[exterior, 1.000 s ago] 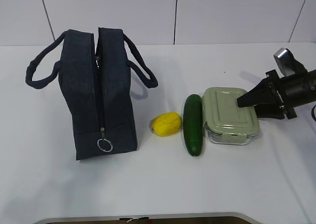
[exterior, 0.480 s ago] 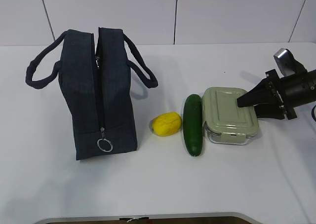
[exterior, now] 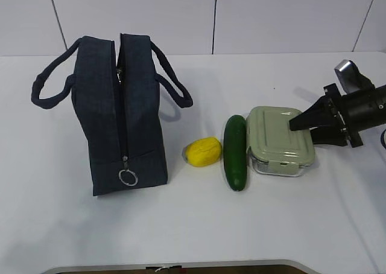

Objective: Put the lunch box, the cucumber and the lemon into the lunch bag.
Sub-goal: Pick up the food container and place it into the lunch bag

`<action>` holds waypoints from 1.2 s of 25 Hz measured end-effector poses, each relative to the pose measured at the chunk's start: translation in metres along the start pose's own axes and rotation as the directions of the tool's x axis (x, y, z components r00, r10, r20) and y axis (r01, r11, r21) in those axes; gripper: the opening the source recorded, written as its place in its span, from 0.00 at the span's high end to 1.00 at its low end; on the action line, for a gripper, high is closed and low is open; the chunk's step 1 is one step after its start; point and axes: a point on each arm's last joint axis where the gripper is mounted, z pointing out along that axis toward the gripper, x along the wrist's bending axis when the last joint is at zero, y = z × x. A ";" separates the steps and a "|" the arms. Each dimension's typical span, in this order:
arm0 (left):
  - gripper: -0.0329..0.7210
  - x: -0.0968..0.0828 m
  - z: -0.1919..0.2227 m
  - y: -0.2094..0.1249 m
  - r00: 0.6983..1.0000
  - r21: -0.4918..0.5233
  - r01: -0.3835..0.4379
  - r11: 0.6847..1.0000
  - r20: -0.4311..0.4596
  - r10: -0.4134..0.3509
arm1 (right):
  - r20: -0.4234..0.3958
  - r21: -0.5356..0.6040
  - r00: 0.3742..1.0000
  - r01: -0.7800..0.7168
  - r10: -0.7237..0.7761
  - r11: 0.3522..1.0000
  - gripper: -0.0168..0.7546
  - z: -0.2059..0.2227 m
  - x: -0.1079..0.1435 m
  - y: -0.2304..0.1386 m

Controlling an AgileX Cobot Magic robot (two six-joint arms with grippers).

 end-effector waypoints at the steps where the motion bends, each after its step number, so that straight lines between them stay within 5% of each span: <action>1: 0.64 0.000 0.000 0.000 1.000 0.000 0.000 1.000 0.000 0.000 | 0.000 0.000 1.000 -0.005 0.005 1.000 0.49 0.000 0.000 0.000; 30: 0.64 0.000 0.000 0.000 1.000 0.000 0.000 1.000 0.000 0.000 | 0.049 -0.015 0.999 -0.023 0.023 1.000 0.49 -0.009 0.009 0.001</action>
